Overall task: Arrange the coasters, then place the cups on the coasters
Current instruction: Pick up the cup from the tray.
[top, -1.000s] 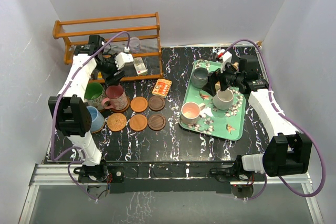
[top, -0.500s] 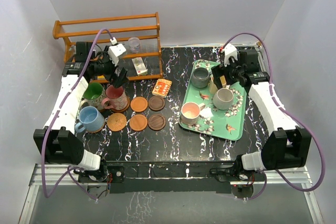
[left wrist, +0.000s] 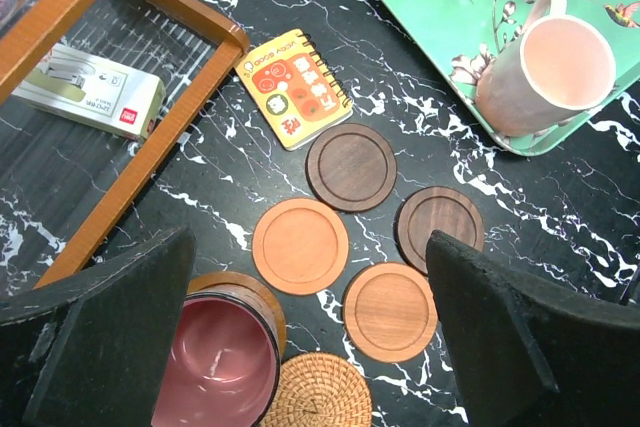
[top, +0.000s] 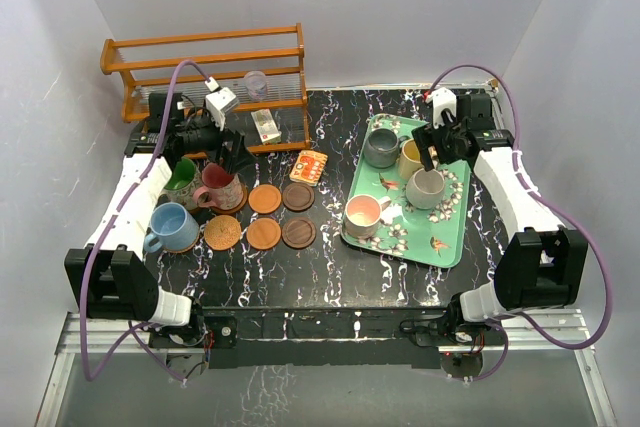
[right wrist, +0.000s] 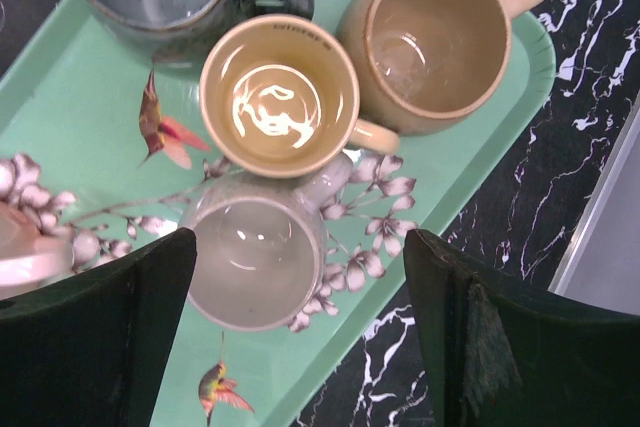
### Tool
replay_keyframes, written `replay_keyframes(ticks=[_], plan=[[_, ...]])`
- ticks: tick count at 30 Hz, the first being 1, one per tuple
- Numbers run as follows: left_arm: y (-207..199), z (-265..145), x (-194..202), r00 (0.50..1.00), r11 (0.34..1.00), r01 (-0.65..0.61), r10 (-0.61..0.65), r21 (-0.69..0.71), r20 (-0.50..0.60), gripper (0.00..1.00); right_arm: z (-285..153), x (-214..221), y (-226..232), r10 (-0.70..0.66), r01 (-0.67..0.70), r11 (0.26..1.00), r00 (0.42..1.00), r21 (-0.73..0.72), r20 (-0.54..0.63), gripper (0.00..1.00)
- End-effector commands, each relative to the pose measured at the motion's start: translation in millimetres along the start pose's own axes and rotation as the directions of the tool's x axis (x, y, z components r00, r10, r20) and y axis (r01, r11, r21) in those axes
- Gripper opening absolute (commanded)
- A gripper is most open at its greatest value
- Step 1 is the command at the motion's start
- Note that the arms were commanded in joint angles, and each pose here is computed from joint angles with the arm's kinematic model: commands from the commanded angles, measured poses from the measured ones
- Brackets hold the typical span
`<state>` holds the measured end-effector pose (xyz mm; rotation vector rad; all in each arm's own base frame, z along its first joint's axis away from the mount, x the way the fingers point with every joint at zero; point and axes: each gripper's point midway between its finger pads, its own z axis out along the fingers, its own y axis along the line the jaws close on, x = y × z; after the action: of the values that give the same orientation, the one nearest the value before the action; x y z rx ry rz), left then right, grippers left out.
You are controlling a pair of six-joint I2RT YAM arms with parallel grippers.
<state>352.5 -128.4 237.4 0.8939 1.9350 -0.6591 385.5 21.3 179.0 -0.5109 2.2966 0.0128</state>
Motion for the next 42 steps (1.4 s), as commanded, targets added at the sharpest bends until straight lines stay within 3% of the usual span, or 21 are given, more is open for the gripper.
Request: replay_keyframes(ticks=[1, 19, 24, 36, 42], plan=[[-19, -9, -23, 0.996, 0.998, -0.051, 0.047, 0.044, 0.077, 0.97, -12, -5, -13, -0.086, 0.087, 0.995, 0.996, 0.043, -0.025, 0.79], [-27, -2, -18, 0.996, 0.996, -0.041, 0.035, 0.078, 0.077, 0.95, 21, 78, -8, 0.174, -0.140, 0.980, 0.948, 0.144, -0.265, 0.56], [-27, -1, -16, 0.997, 0.996, -0.038, 0.032, 0.082, 0.077, 0.95, 30, 96, -4, 0.183, -0.146, 0.979, 0.937, 0.144, -0.297, 0.47], [-28, 2, -9, 0.996, 0.995, -0.051, 0.045, 0.085, 0.072, 0.95, 34, 83, -3, 0.158, -0.136, 0.986, 0.948, 0.098, -0.275, 0.07], [-32, 6, -3, 0.996, 0.992, -0.079, 0.073, 0.102, 0.058, 0.94, 17, 78, -5, 0.081, -0.061, 0.995, 0.959, 0.080, -0.271, 0.00]])
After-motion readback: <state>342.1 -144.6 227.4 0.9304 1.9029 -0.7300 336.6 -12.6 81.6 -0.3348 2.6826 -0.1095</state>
